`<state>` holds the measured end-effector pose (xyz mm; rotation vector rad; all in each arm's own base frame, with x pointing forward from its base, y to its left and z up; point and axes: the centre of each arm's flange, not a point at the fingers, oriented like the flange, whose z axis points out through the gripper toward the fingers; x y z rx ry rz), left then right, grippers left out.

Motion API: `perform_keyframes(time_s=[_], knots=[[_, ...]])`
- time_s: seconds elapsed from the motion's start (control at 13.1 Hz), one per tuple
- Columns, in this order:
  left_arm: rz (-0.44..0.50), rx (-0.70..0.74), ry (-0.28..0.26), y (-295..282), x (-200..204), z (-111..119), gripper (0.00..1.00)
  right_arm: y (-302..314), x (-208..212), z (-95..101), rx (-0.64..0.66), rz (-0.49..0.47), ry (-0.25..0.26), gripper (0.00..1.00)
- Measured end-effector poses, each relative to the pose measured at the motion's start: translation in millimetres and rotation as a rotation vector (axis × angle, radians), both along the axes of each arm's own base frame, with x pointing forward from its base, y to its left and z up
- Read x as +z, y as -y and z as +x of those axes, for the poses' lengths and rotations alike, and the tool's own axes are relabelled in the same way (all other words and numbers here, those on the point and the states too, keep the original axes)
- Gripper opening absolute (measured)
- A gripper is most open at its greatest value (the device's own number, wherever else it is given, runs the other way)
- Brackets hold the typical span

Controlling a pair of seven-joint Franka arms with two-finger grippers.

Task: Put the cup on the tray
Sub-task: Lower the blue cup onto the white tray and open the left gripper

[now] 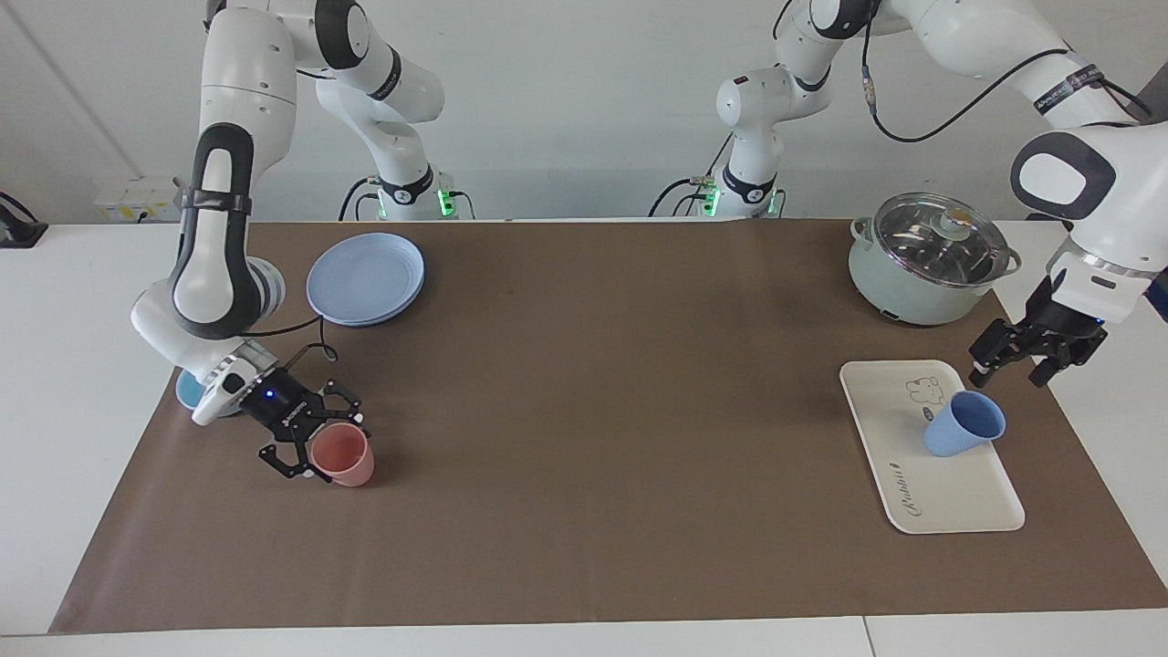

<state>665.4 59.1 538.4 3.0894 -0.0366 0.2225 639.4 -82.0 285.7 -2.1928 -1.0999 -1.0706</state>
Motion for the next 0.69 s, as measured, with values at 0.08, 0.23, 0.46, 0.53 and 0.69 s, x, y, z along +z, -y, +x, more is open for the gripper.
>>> perform_keyframes(time_s=[0.08,0.23,0.46,0.53,0.69], knots=[[0.016,0.008,-0.039,32.8,12.2,-2.4,1.0,-0.2,0.0,-1.3,0.0,0.0,0.0,0.84],[0.032,0.023,-0.11,88.1,22.4,-11.6,1.0,-0.7,-1.3,-2.6,-0.009,0.012,-0.002,0.84],[0.043,0.015,-0.134,112.6,52.8,-31.4,1.0,-0.8,-1.6,-3.1,-0.011,0.014,-0.003,1.0],[0.045,0.019,-0.134,109.4,70.0,-43.4,1.0,-0.8,-0.9,-3.0,-0.011,0.014,-0.002,1.0],[0.047,0.028,-0.128,102.1,97.0,-68.8,1.0,-1.4,1.7,-2.4,-0.011,0.015,0.002,1.0]])
